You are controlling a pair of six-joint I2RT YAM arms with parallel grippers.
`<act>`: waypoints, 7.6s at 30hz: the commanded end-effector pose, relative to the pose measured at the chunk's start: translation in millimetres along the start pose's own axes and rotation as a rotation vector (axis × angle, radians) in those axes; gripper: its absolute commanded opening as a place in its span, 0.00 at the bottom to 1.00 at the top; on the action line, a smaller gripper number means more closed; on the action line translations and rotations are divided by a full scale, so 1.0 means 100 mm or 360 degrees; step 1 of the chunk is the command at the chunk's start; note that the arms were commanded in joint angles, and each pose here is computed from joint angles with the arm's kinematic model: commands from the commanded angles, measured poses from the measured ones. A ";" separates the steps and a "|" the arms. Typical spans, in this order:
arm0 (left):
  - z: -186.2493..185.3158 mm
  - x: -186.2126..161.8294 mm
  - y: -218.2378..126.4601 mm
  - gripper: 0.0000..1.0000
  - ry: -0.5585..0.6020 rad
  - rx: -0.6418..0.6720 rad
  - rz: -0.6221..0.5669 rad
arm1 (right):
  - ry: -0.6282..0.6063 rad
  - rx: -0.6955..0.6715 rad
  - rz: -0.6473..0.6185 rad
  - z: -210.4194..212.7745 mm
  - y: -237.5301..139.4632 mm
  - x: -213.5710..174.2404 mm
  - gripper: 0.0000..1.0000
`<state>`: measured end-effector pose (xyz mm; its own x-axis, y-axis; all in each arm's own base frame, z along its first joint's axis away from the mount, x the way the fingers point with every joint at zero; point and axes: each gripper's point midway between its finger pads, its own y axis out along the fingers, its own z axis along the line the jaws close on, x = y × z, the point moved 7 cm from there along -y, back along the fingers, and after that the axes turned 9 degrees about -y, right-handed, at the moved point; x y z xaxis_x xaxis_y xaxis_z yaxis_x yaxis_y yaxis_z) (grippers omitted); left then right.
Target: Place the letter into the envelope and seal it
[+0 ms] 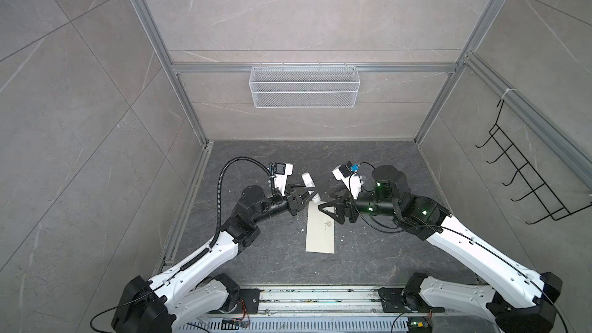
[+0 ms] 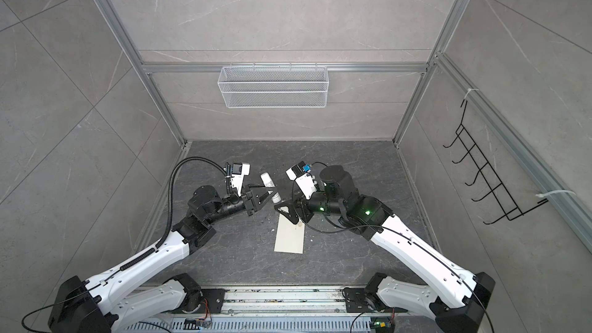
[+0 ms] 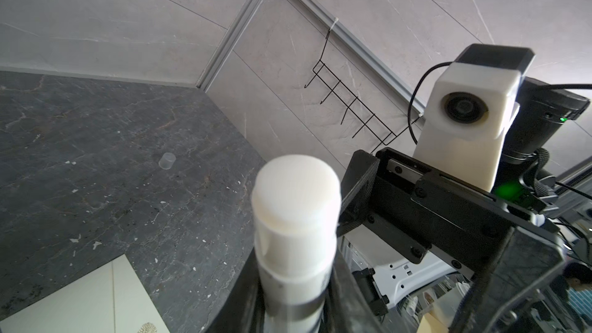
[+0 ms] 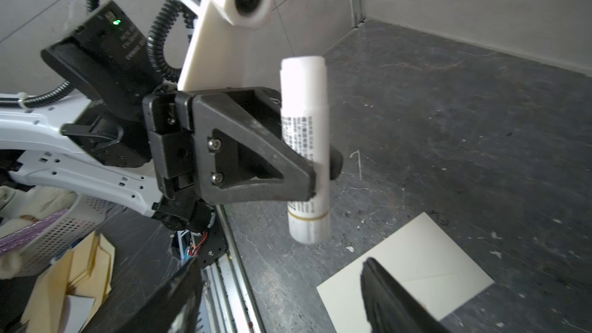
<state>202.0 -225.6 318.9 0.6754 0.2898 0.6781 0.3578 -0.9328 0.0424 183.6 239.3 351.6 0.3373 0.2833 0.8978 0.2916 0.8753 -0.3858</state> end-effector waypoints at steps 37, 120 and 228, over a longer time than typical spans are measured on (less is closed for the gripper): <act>-0.02 0.15 0.06 0.00 -0.0037 0.0063 -0.0067 | 0.0015 -0.0468 0.0072 -0.37 0.14 0.12 0.00; -0.44 0.25 0.09 0.00 -0.0020 -0.0135 0.0074 | 0.0154 -0.0094 -0.0335 -0.24 -0.03 0.10 0.00; -0.26 0.25 0.15 0.00 -0.0091 0.0038 0.0052 | -0.0774 -0.1199 -0.0130 0.37 0.33 0.17 0.29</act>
<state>219.1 -232.4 351.3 0.7246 0.3390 0.6001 0.4194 -0.9078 0.0066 182.3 298.2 341.5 -0.0219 0.6885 0.7249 0.9673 0.1978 -0.1586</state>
